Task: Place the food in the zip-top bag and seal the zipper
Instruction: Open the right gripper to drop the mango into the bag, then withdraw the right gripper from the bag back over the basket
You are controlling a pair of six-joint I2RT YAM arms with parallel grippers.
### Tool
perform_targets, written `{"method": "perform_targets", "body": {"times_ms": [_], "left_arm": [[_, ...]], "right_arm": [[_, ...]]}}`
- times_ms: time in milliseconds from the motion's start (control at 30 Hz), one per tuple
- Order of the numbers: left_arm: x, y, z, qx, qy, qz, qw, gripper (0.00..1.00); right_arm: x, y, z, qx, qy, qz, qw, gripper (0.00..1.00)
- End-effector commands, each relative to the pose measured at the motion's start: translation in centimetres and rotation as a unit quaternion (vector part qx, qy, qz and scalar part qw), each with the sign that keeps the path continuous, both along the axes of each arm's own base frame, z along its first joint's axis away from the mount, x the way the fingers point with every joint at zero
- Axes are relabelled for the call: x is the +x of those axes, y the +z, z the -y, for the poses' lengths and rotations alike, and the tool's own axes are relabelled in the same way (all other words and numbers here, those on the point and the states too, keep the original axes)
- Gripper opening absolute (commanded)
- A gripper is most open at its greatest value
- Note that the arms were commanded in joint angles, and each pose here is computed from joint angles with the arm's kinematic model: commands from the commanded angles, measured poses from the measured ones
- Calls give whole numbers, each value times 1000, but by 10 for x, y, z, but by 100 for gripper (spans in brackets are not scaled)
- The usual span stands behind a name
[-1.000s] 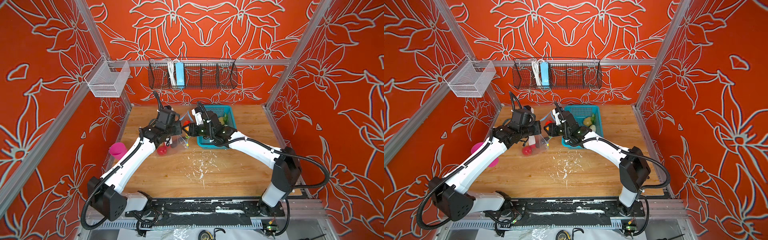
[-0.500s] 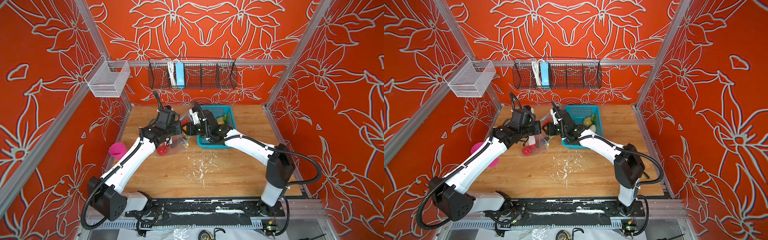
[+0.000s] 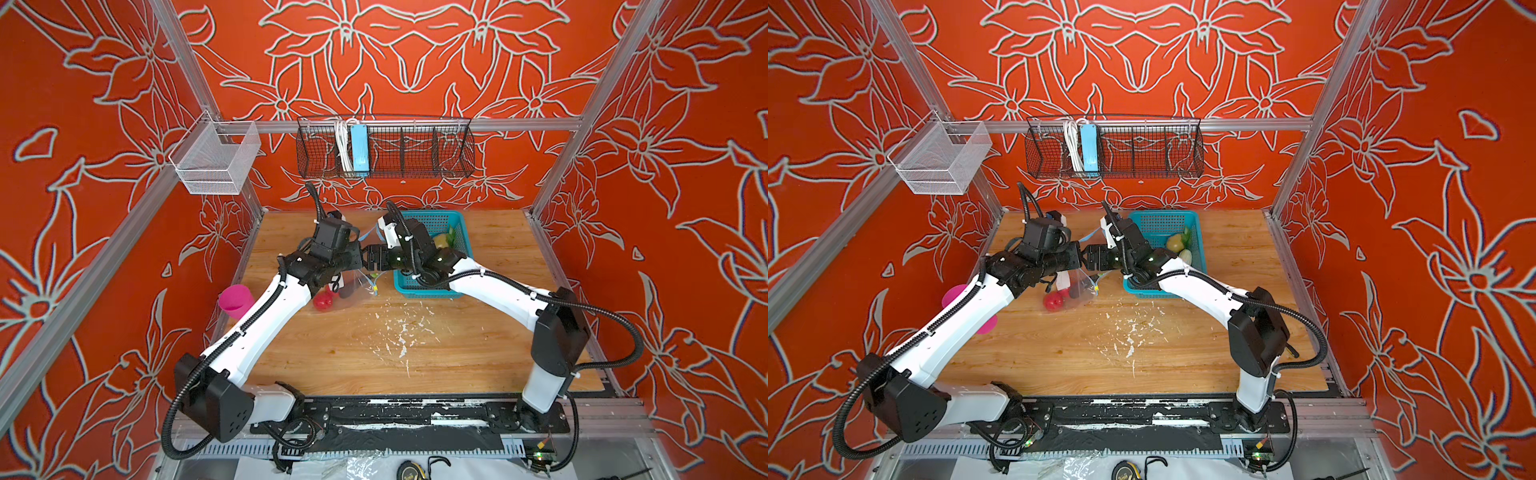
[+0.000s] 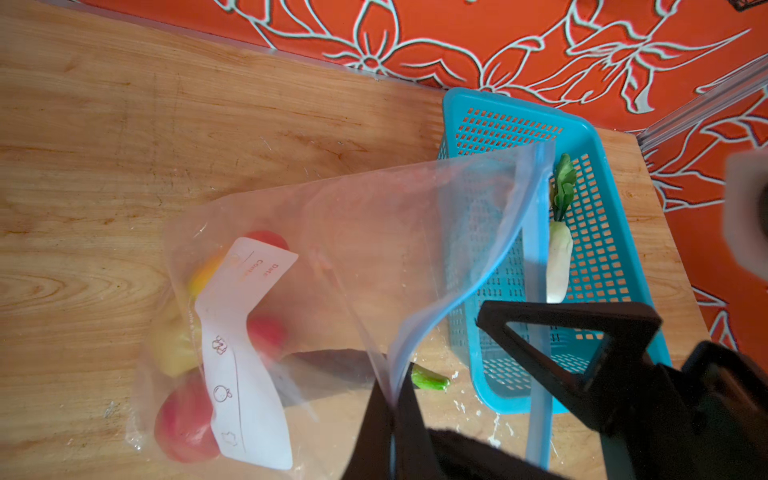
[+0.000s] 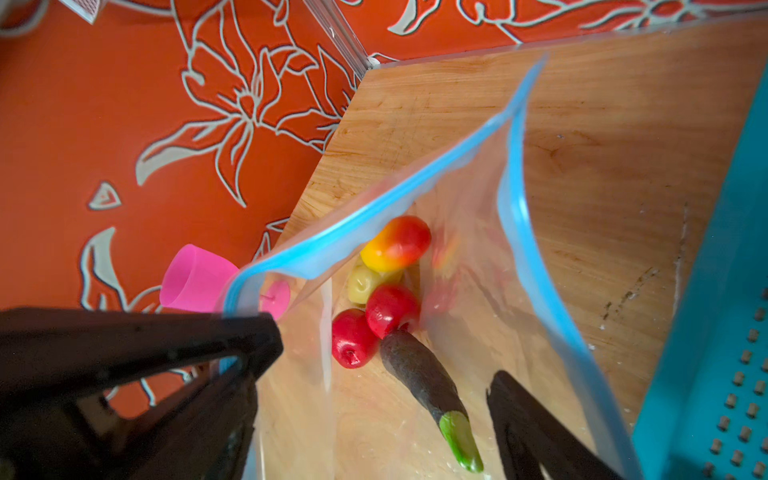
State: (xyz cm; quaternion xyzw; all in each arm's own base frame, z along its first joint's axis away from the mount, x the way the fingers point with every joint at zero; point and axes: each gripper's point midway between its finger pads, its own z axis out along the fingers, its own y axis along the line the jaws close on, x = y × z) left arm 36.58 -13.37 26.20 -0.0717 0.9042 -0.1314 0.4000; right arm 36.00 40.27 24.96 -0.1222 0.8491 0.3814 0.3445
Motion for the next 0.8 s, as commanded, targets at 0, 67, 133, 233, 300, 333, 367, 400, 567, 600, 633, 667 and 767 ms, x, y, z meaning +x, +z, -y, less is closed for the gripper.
{"method": "perform_targets", "body": {"times_ms": [0, 67, 133, 233, 300, 333, 367, 400, 567, 600, 633, 667, 767], "left_arm": [[-2, 8, 0, -2, 1, 12, 1000, 0], [-2, 7, -1, -1, 2, 12, 1000, 0], [-1, 5, 0, -1, 2, 9, 1000, 0], [1, 0, 1, 0, 3, 3, 1000, 0], [3, -5, 2, 1, 3, -3, 1000, 0], [3, -8, 2, 2, 3, -6, 1000, 0], [4, -10, 3, 4, 3, -10, 1000, 0], [6, -14, 3, 5, 4, -14, 1000, 0], [10, -26, 5, 7, 7, -24, 1000, 0], [10, -30, 5, 7, 8, -26, 1000, 0], [11, -33, 5, 8, 8, -27, 1000, 0], [13, -35, 6, 8, 8, -27, 1000, 0], [15, -42, 7, 12, 9, -32, 999, 0]], "right_arm": [[-8, 32, 8, 7, -5, 31, 999, 98], [-8, 38, 16, 0, -16, 41, 999, 98], [-11, 41, 26, -7, -25, 50, 998, 98], [-12, 44, 39, -20, -39, 67, 997, 98], [-14, 47, 48, -33, -47, 76, 995, 98], [-14, 47, 52, -41, -49, 78, 995, 98], [-14, 46, 57, -49, -55, 79, 994, 98], [-14, 45, 62, -58, -60, 79, 993, 98], [-13, 28, 89, -118, -86, 63, 987, 98], [-12, 23, 95, -130, -93, 58, 985, 98], [-12, 18, 100, -140, -99, 53, 984, 98], [-12, 14, 107, -148, -108, 48, 982, 98], [-12, 5, 123, -166, -125, 37, 977, 98]]}}
